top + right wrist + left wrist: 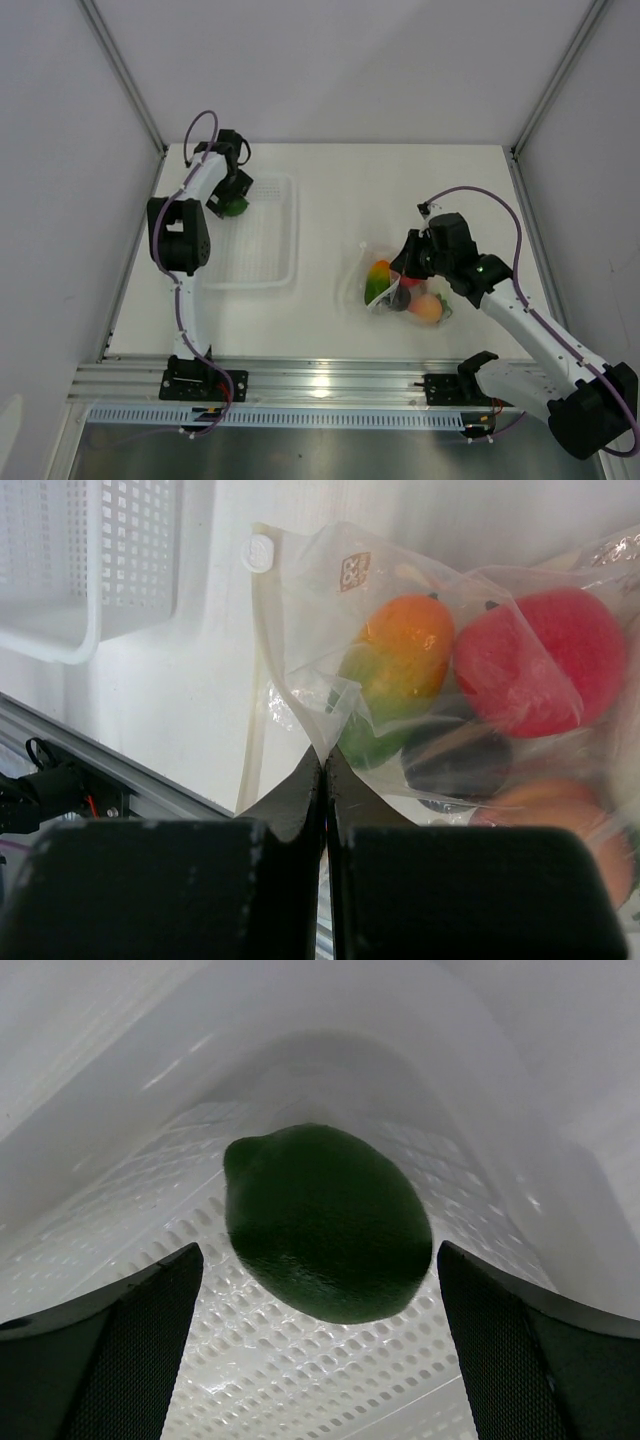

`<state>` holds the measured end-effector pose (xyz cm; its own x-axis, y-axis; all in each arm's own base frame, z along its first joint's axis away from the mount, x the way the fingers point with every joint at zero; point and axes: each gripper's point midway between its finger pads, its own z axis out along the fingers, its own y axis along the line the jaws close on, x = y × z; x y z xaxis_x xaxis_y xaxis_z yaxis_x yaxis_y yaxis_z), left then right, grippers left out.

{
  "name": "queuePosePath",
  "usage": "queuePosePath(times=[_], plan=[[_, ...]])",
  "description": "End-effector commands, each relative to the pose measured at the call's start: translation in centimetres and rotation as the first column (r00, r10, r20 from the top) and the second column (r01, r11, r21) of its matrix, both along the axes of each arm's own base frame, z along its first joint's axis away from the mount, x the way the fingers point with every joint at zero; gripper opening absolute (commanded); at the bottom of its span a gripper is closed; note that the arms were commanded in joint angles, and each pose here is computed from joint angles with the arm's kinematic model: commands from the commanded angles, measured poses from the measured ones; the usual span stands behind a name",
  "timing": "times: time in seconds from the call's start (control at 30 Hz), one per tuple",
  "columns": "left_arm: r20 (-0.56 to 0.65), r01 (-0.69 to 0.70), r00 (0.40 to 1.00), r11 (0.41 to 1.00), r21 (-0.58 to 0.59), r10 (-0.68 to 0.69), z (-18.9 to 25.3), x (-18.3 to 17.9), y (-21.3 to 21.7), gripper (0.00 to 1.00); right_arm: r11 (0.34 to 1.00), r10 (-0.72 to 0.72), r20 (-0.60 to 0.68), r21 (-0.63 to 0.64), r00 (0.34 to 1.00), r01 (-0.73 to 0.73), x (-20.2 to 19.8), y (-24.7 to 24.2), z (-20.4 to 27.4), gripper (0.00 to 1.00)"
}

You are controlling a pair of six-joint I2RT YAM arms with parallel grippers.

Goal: Place the food in the zip-top bag and seal the zipper
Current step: Pick up the fake fruit from the bin.

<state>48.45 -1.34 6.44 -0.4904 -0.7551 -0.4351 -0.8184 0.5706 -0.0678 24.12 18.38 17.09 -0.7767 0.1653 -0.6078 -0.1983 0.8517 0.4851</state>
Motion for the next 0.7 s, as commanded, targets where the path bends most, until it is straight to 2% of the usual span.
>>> queuePosePath(times=[0.0, 0.3, 0.53, 0.6, 0.63, 0.67], plan=[[-0.039, -0.067, 0.997, 0.997, -0.029, 0.066, 0.3, -0.5, 0.7, 0.99, 1.0, 0.008, 0.03, 0.005, 1.0, -0.009, 0.5, 0.1, 0.2, 0.0], [-0.073, -0.085, 0.994, 0.995, -0.042, 0.082, -0.2, -1.5, 0.8, 0.99, 1.0, 0.01, 0.026, 0.012, 1.0, -0.011, 0.6, 0.3, 0.0, 0.0], [-0.051, -0.109, 0.993, 0.993, -0.033, 0.108, -0.2, -2.5, 1.2, 0.83, 1.0, 0.008, 0.026, 0.01, 1.0, -0.008, 0.6, 0.2, 0.3, 0.0], [0.015, -0.105, 0.994, 0.993, -0.047, 0.105, 1.0, -1.8, 1.1, 0.82, 1.0, 0.003, 0.032, 0.015, 0.999, -0.003, 0.6, 0.2, 0.4, 0.0], [-0.004, -0.104, 0.995, 0.994, -0.045, 0.104, 0.1, -2.7, 1.1, 0.8, 1.0, 0.004, 0.029, 0.016, 1.0, -0.005, 0.5, 0.2, 0.4, 0.0], [0.03, -0.095, 0.995, 0.994, -0.054, 0.096, 0.3, -2.1, 1.0, 0.79, 1.0, 0.004, 0.029, 0.016, 1.0, -0.005, 0.5, 0.2, 0.4, 0.0]])
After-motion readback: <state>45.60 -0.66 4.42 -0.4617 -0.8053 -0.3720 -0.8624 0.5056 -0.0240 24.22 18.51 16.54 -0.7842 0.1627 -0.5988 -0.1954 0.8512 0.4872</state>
